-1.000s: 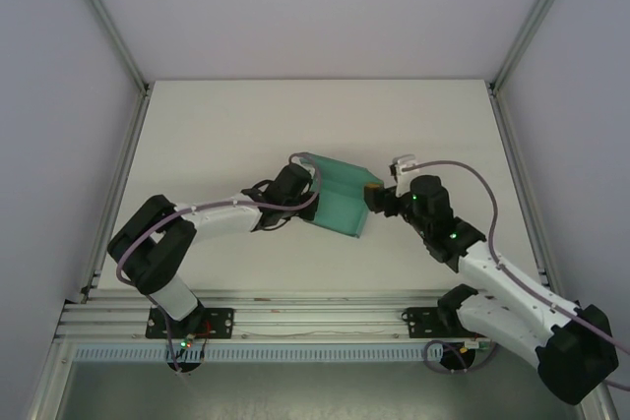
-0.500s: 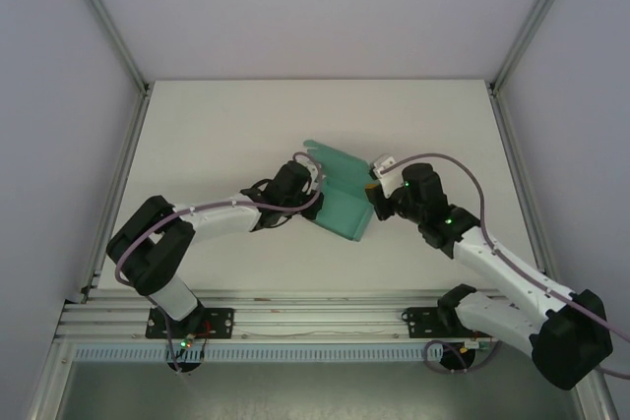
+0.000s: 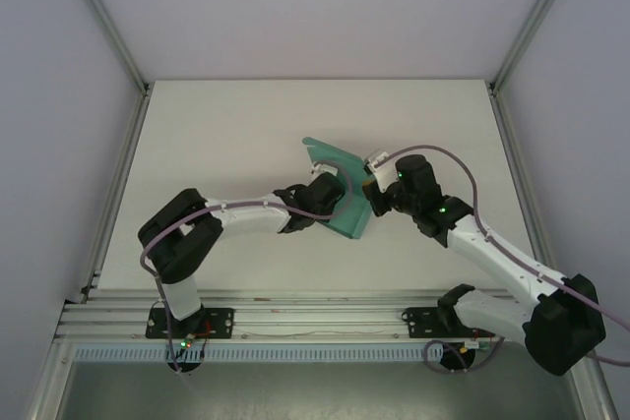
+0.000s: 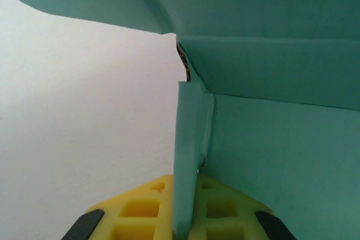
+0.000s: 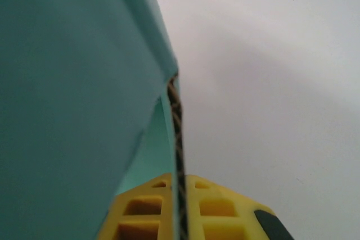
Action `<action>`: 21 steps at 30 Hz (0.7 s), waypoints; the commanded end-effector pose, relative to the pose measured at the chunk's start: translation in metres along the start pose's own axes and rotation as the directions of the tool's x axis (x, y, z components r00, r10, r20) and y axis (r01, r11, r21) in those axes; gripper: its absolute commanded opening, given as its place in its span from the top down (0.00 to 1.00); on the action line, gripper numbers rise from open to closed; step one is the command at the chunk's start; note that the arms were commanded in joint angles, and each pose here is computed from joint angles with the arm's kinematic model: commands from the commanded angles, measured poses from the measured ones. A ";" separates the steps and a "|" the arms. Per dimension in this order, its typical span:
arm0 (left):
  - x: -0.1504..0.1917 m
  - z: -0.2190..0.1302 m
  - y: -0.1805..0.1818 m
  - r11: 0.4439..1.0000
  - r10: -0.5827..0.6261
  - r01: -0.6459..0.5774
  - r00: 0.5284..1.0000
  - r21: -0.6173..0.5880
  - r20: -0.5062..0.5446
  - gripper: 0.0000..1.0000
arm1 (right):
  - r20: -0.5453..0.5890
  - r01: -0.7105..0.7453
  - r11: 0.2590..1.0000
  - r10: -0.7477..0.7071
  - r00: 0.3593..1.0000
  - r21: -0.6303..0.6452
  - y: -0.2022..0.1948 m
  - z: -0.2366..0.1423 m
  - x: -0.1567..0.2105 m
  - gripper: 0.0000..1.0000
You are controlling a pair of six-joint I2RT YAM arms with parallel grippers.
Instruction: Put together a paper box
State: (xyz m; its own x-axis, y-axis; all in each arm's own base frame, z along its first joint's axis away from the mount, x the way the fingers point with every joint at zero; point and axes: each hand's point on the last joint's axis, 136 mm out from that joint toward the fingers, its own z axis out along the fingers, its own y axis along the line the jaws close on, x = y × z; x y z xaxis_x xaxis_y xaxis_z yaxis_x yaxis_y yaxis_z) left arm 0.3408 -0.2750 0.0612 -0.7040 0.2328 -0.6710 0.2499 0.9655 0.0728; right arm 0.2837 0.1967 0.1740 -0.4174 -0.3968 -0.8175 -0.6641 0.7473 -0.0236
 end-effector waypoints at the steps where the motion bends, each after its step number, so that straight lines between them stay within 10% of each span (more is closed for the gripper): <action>1: 0.001 0.008 0.046 0.974 -0.051 0.053 0.999 -0.221 0.013 1.00 | 0.004 -0.051 0.998 0.051 0.999 -0.032 0.006 -0.005 -0.008 1.00; 8: -0.001 0.002 0.035 0.990 -0.006 0.005 1.000 -0.139 -0.008 0.99 | 0.016 -0.041 0.998 0.042 0.999 -0.048 0.009 -0.005 -0.010 1.00; 21: -0.034 -0.052 0.005 0.984 -0.099 0.087 0.993 0.157 0.069 0.30 | 0.071 0.086 0.975 -0.073 0.995 -0.205 0.037 0.005 -0.002 1.00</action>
State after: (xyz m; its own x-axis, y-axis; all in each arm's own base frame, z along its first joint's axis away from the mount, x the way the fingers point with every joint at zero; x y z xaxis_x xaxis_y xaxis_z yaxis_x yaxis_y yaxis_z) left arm 0.3339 -0.2703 0.1144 -0.6789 0.1355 -0.7216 0.2795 0.9565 -0.0834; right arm 0.2674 0.2160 0.1665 -0.3982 -0.4011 -0.8250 -0.7555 0.6535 0.0470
